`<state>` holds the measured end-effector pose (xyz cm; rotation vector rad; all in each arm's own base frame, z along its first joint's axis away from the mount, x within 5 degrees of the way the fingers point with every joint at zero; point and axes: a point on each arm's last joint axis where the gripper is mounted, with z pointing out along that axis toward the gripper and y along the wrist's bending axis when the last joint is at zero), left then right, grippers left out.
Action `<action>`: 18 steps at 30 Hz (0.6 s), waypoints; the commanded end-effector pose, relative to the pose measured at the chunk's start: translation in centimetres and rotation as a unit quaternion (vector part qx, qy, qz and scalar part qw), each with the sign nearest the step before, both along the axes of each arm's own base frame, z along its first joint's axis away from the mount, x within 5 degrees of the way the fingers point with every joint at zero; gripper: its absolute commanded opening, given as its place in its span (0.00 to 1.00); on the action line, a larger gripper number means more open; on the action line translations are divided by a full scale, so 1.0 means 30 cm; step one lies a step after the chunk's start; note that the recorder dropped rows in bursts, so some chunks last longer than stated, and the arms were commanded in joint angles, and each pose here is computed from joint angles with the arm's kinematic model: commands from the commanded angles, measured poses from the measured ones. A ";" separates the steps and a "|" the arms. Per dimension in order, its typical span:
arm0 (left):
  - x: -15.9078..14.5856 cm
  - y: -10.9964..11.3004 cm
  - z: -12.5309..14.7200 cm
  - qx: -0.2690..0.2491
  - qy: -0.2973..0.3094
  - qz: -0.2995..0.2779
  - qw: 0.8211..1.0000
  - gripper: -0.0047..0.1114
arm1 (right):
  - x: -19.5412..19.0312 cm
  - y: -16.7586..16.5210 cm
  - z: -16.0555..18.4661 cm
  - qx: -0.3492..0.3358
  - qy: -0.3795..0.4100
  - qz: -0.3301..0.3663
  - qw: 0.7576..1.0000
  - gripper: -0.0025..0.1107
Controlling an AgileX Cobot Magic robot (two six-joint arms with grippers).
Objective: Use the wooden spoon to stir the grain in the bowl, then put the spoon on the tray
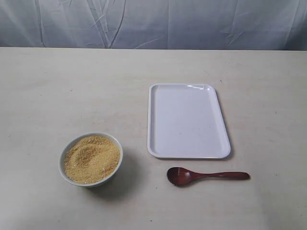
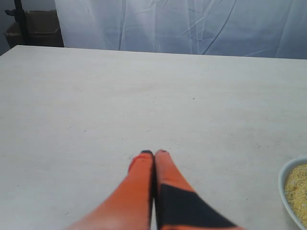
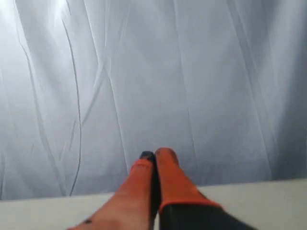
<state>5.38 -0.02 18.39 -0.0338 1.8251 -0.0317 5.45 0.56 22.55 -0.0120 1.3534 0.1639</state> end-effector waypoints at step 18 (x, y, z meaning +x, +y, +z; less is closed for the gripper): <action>-0.001 0.000 -0.003 -0.001 -0.003 0.001 1.000 0.04 | 0.098 0.005 0.288 -0.111 0.224 -0.008 0.968 0.01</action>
